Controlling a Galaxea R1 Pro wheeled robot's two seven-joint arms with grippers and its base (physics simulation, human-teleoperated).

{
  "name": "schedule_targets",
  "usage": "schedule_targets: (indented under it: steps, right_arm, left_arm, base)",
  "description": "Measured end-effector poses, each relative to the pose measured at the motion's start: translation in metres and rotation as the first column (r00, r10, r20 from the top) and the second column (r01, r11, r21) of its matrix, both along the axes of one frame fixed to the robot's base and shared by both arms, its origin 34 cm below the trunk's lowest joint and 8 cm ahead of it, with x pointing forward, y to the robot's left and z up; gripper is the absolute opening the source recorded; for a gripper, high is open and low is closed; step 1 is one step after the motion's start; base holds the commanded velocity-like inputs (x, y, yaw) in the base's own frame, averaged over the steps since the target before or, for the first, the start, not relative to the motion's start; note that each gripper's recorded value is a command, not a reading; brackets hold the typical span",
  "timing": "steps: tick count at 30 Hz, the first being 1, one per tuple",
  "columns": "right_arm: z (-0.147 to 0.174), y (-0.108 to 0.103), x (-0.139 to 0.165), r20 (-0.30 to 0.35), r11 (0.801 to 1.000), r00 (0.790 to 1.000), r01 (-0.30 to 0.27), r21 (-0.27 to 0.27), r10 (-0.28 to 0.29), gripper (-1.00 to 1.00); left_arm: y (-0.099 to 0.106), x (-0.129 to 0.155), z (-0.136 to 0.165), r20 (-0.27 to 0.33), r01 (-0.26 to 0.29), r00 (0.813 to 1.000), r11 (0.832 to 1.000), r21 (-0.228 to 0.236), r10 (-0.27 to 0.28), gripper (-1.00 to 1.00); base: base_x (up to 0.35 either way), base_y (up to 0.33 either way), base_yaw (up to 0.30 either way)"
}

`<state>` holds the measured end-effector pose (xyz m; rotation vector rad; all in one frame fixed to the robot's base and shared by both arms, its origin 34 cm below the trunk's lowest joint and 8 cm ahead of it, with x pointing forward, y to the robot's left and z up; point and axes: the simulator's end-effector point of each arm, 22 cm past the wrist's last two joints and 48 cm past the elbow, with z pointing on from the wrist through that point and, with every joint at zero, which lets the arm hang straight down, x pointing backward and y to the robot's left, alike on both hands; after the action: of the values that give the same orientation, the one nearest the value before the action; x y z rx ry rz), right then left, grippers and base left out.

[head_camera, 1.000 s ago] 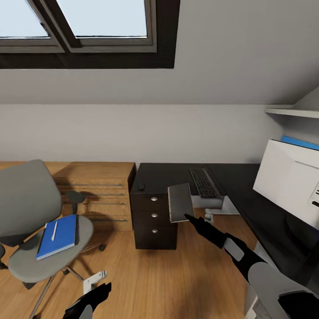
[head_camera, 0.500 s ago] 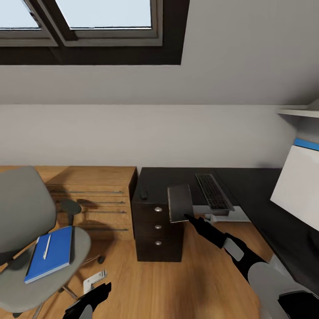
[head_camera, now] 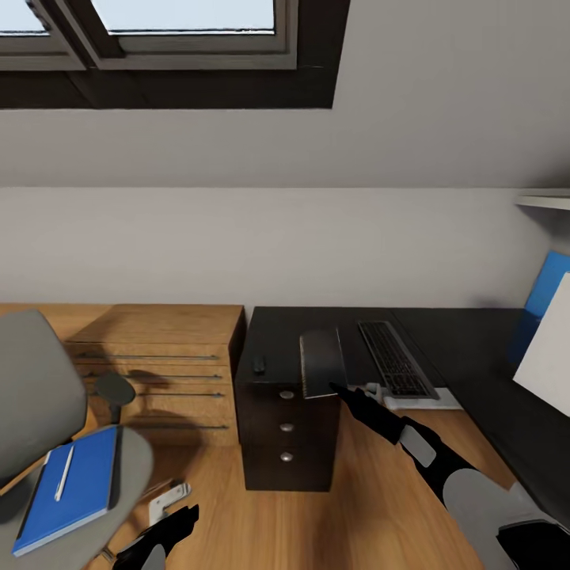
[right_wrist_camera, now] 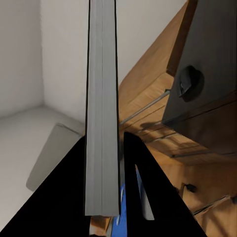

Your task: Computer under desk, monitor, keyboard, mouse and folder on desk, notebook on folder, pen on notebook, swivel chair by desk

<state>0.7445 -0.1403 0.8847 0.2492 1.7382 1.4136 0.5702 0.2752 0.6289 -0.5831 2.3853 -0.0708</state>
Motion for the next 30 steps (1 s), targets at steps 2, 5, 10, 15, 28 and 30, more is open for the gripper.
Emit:
schedule_targets:
  steps: [2, 5, 10, 15, 28, 30]
  right_arm:
    - [0.000, 0.000, 0.000, -0.001, 1.000, 1.000, 0.001, 0.000, -0.001, -1.00]
    - [-0.002, -0.001, -0.001, -0.006, 1.000, 1.000, 0.001, 0.000, -0.001, -1.00]
    - [-0.006, 0.001, -0.002, -0.016, 1.000, 1.000, 0.002, 0.004, -0.002, -1.00]
    - [-0.007, 0.012, -0.004, -0.026, 1.000, 1.000, -0.007, 0.018, 0.008, -1.00]
    - [-0.011, 0.001, -0.001, -0.167, 0.965, 0.985, 0.074, 0.251, -0.032, -1.00]
    - [-0.010, -0.003, 0.002, -0.172, 0.955, 0.984, 0.095, 0.281, -0.047, -1.00]
  left_arm:
    - [0.000, 0.000, 0.000, 0.000, 0.000, 1.000, 1.000, 0.000, 0.000, 1.00]
    - [0.000, 0.000, 0.000, 0.000, 0.000, 1.000, 1.000, 0.000, 0.000, 1.00]
    - [0.000, 0.000, 0.000, 0.000, 0.001, 1.000, 1.000, -0.001, -0.001, 1.00]
    - [-0.002, 0.001, 0.000, 0.002, 0.008, 1.000, 1.000, -0.002, -0.008, 1.00]
    - [-0.006, 0.012, 0.008, 0.037, 0.018, 0.999, 1.000, -0.006, -0.018, 1.00]
    - [-0.006, 0.012, 0.005, 0.037, 0.018, 0.999, 1.000, -0.006, -0.018, 1.00]
  base:
    - [0.258, 0.001, 0.000]
    - [0.268, 0.000, 0.000]
    - [0.183, 0.000, 0.000]
    - [0.042, 0.000, 0.000]
    - [0.002, 0.000, 0.000]
    - [0.000, 0.000, 0.000]
